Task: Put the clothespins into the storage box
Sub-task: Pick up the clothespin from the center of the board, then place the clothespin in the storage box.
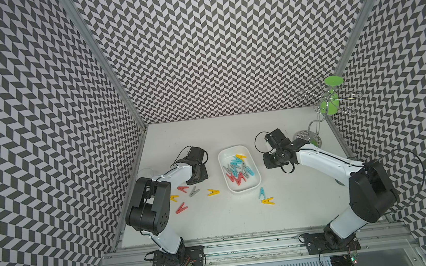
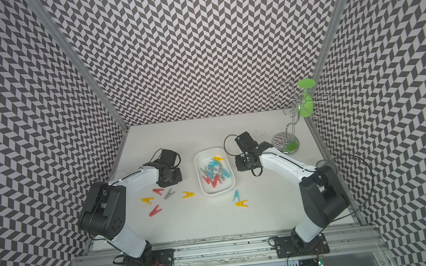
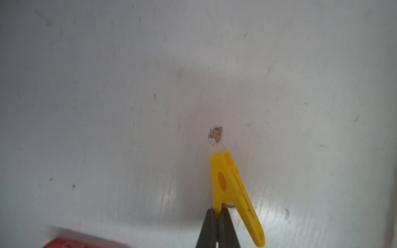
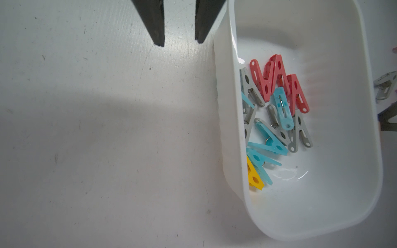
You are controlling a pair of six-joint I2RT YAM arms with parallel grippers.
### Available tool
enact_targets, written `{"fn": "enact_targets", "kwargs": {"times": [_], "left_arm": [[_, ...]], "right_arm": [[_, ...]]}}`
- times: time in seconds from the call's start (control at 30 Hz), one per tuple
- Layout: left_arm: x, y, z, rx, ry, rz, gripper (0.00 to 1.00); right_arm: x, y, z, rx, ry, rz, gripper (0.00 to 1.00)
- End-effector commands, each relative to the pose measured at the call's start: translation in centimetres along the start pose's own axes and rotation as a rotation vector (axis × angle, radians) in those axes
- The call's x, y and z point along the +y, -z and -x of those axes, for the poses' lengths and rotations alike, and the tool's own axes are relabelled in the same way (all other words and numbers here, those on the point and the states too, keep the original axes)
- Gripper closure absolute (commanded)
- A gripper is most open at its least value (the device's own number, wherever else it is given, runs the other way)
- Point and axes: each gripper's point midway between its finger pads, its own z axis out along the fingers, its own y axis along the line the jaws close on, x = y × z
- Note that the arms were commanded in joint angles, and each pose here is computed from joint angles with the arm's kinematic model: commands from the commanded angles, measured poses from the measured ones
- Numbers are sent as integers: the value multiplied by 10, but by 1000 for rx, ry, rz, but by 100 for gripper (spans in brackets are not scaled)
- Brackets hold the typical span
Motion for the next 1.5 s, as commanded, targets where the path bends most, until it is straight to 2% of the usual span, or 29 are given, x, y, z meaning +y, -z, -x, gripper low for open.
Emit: {"fn": "enact_targets", "kwargs": {"times": [0.0, 0.17, 0.27, 0.43, 0.6, 0.7, 1.0, 1.47], "left_arm": [[-6, 19, 24, -78, -14, -21, 97], [-37, 69, 53, -156, -40, -119, 97], [-72, 105, 68, -209, -90, -200, 97], [-129, 125, 67, -200, -199, -275, 97], [-167, 101, 50, -136, -303, -273, 97], [-174, 84, 43, -112, -338, -237, 97], [-158, 36, 41, -61, -318, -119, 97], [-152, 3, 42, -31, -338, -43, 96]], "right_arm": [[0, -1, 9, -29, 1, 6, 71], [-2, 0, 12, -38, -14, 1, 71], [-6, -1, 15, -52, -36, 2, 70], [-12, -2, 18, -59, -60, 9, 70], [-14, 1, 21, -71, -64, 13, 70], [-14, 2, 21, -72, -66, 17, 70], [-14, 4, 17, -71, -64, 23, 70], [-14, 5, 17, -68, -56, 33, 70]]}}
